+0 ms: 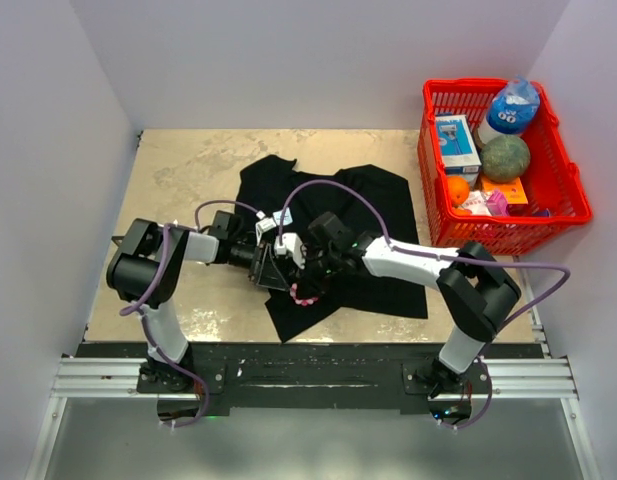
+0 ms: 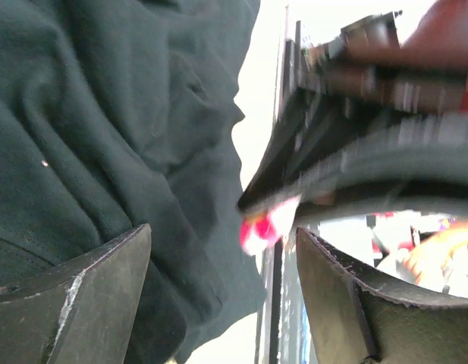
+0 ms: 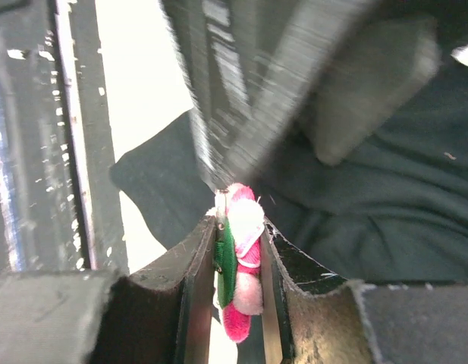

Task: Remove the brooch from the garment
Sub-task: Pick up the brooch from the clothes.

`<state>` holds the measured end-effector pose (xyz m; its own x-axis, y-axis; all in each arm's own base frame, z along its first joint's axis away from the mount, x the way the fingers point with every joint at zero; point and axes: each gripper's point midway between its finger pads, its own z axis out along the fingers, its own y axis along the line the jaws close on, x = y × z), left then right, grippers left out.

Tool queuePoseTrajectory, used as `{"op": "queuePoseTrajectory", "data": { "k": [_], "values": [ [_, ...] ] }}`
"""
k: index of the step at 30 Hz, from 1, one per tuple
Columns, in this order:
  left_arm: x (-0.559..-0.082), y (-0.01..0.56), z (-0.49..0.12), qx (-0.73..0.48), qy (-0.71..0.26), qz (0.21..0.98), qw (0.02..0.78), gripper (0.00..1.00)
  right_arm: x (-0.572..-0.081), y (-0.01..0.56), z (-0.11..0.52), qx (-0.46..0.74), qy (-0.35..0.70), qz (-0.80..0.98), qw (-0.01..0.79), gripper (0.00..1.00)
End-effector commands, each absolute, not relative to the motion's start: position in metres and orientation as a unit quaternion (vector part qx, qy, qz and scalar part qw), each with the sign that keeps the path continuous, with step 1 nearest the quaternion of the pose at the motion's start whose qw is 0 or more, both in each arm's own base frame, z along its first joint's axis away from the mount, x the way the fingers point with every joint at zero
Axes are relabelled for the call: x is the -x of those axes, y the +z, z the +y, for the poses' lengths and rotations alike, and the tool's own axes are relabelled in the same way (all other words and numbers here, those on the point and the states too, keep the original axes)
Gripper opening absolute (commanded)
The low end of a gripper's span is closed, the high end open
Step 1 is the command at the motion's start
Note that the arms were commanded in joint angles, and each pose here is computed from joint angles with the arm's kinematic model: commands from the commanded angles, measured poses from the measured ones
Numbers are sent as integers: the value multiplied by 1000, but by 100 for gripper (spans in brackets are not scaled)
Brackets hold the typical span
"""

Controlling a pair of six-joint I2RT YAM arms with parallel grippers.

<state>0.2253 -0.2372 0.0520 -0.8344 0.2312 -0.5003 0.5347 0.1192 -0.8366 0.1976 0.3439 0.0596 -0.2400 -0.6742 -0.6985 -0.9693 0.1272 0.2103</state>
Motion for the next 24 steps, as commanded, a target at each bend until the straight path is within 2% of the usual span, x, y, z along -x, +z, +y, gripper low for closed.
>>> {"op": "queuePoseTrajectory", "data": {
  "k": [1,4,5,6,8,16,21,24],
  "values": [
    [-204,69,-225,-311,-644,686,137,82,-205,90,343,568,393,694,203,25],
    [-195,96,-225,-334,-675,637,165,83,-207,100,340,566,419,689,172,25],
    [-192,95,-227,-329,-683,632,161,95,-207,102,341,576,421,680,169,25],
    [-197,104,-230,-343,-683,618,182,99,-207,115,345,581,428,672,165,25],
    [-206,102,-234,-313,-696,623,175,99,-210,120,349,583,435,665,165,25],
    [-226,131,-241,-336,-696,592,230,99,-216,135,356,590,433,658,177,26],
    [-227,151,-237,-352,-684,601,216,99,-226,147,351,549,428,688,205,25],
    [-244,172,-236,-370,-667,610,214,99,-240,162,347,533,421,697,230,25]
  ]
}}
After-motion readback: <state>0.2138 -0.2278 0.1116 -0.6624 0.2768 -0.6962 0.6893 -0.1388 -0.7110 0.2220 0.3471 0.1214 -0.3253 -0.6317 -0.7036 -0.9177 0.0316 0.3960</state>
